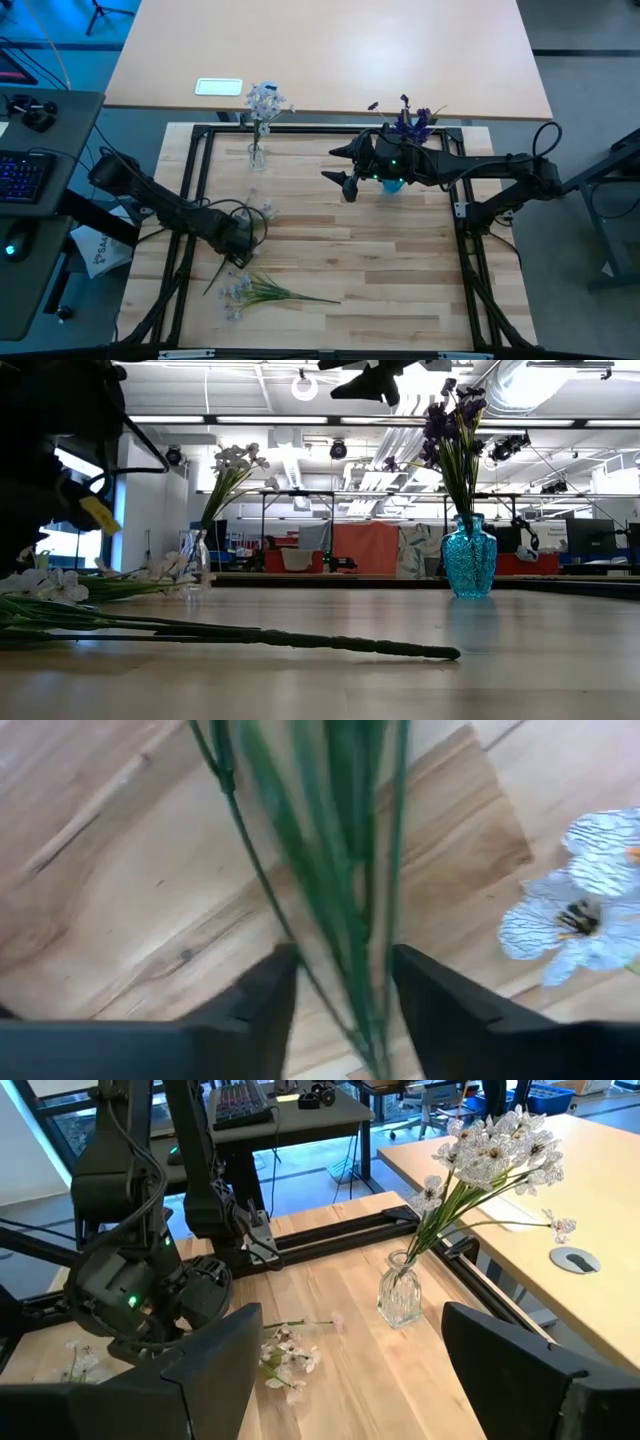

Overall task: Sort flowers into vase by color
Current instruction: Put the top white flowers into the transparent vase

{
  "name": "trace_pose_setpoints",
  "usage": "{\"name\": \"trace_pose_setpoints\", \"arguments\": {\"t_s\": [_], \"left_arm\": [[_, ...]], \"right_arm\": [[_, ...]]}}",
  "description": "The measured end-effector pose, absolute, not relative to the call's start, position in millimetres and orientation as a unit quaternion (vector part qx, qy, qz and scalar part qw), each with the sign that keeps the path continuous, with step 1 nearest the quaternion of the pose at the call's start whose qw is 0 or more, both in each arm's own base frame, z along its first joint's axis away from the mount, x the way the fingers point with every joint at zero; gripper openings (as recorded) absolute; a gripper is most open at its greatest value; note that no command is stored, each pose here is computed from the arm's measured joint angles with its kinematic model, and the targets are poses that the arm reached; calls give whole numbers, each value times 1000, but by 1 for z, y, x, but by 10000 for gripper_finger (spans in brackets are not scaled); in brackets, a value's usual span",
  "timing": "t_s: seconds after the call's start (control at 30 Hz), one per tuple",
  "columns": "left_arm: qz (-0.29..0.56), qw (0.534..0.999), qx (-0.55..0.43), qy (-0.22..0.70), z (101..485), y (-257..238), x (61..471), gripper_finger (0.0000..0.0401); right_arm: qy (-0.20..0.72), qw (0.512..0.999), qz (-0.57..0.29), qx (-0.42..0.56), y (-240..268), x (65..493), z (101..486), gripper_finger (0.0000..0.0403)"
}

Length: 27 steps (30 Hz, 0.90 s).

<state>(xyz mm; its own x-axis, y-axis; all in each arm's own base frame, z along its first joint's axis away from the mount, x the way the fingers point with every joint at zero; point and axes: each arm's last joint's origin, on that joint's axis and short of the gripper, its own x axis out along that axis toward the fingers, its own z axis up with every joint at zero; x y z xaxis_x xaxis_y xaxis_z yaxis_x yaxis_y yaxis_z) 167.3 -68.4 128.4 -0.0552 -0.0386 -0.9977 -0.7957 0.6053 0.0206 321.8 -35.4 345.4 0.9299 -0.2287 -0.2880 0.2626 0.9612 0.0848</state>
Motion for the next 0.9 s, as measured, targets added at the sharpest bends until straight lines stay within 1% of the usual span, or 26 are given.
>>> {"name": "trace_pose_setpoints", "arguments": {"t_s": [0.07, 0.13, 0.17, 0.23, 0.33, 0.5, 0.57, 0.63, 0.7, 0.8, 0.9], "left_arm": [[304, 617, -327, 648, 132, -68, 170, 90], [294, 637, -325, 634, 137, -67, 172, 30], [297, 654, -323, 616, 140, -65, 172, 16], [300, 690, -328, 572, 155, -62, 175, 13], [312, 720, -333, 522, 184, -54, 168, 4], [340, 802, -336, 360, 237, -33, 156, 2], [321, 845, -318, 287, 255, -29, 156, 2], [284, 896, -274, 206, 274, -28, 159, 1], [251, 930, -236, 128, 295, -29, 161, 1], [245, 951, -186, 39, 318, -26, 160, 1], [268, 952, -148, 1, 330, -19, 154, 1]], "right_arm": [[141, 980, -125, 61, -35, 322, 345, 304], [143, 980, -124, 63, -35, 322, 345, 304], [145, 979, -125, 66, -35, 322, 344, 304], [150, 978, -126, 74, -35, 321, 343, 304], [159, 976, -127, 74, -35, 321, 341, 304], [161, 976, -127, 75, -35, 320, 341, 304], [161, 976, -127, 75, -35, 320, 341, 304], [160, 975, -129, 84, -35, 320, 341, 304], [160, 975, -129, 87, -35, 320, 341, 304], [160, 976, -121, 87, -34, 321, 341, 304], [161, 976, -117, 87, -31, 321, 341, 304]]}}
